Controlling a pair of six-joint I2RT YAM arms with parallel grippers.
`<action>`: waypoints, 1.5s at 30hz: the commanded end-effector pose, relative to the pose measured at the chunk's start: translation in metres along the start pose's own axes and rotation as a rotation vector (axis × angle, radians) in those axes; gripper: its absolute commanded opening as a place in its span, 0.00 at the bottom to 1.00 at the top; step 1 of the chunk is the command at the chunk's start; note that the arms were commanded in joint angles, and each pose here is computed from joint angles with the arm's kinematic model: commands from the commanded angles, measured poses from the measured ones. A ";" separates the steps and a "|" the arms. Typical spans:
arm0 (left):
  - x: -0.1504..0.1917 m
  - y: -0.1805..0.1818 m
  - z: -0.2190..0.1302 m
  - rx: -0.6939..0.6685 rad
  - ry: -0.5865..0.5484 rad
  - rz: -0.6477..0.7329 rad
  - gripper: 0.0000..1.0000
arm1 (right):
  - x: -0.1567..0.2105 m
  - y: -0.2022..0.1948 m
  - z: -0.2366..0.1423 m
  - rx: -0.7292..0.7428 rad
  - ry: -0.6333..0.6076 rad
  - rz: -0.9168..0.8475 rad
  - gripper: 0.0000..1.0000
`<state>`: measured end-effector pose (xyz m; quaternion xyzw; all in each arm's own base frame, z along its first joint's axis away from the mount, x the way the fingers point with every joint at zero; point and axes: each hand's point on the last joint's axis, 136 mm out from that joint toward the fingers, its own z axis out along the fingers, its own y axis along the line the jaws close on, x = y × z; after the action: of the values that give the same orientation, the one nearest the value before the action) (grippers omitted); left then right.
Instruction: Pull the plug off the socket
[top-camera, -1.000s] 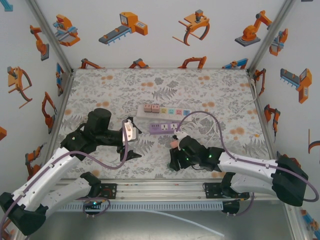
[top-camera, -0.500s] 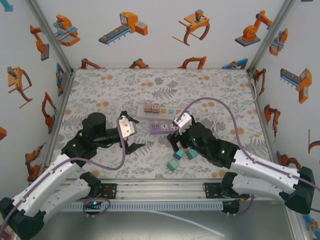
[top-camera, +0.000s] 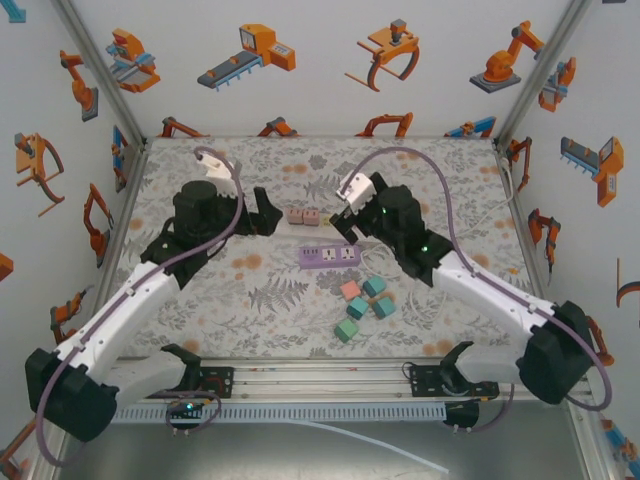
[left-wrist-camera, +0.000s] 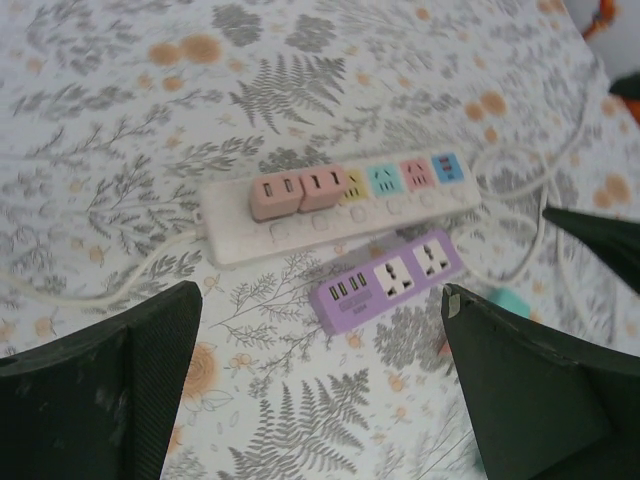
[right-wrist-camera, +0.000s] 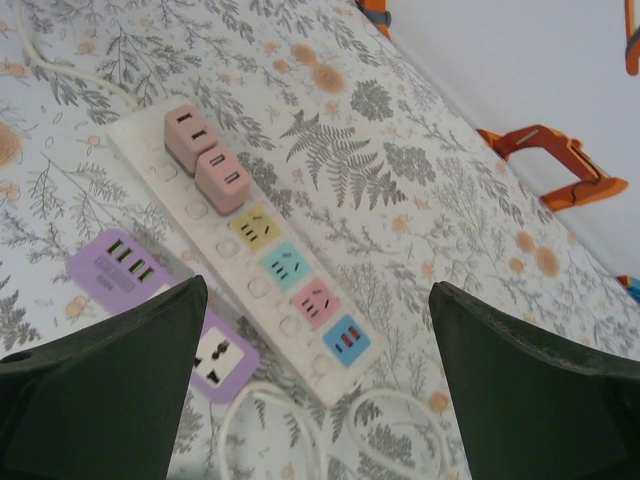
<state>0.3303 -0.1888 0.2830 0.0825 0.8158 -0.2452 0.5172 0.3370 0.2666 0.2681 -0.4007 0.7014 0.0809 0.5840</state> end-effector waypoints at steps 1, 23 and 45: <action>0.001 0.027 0.010 -0.110 0.041 -0.253 0.97 | -0.012 0.008 0.017 -0.162 -0.001 -0.006 0.83; 0.082 0.090 0.114 -0.346 0.482 -0.500 0.94 | 0.052 0.046 0.142 -0.558 0.305 0.027 0.80; 0.150 0.115 0.156 -0.453 0.618 -0.521 0.66 | 0.102 0.077 0.177 -0.673 0.367 0.032 0.51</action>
<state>0.4278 -0.1780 0.0584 -0.1692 0.9588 -0.1486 0.1732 0.4227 0.3728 0.0976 -0.5624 0.7383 0.2364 0.2877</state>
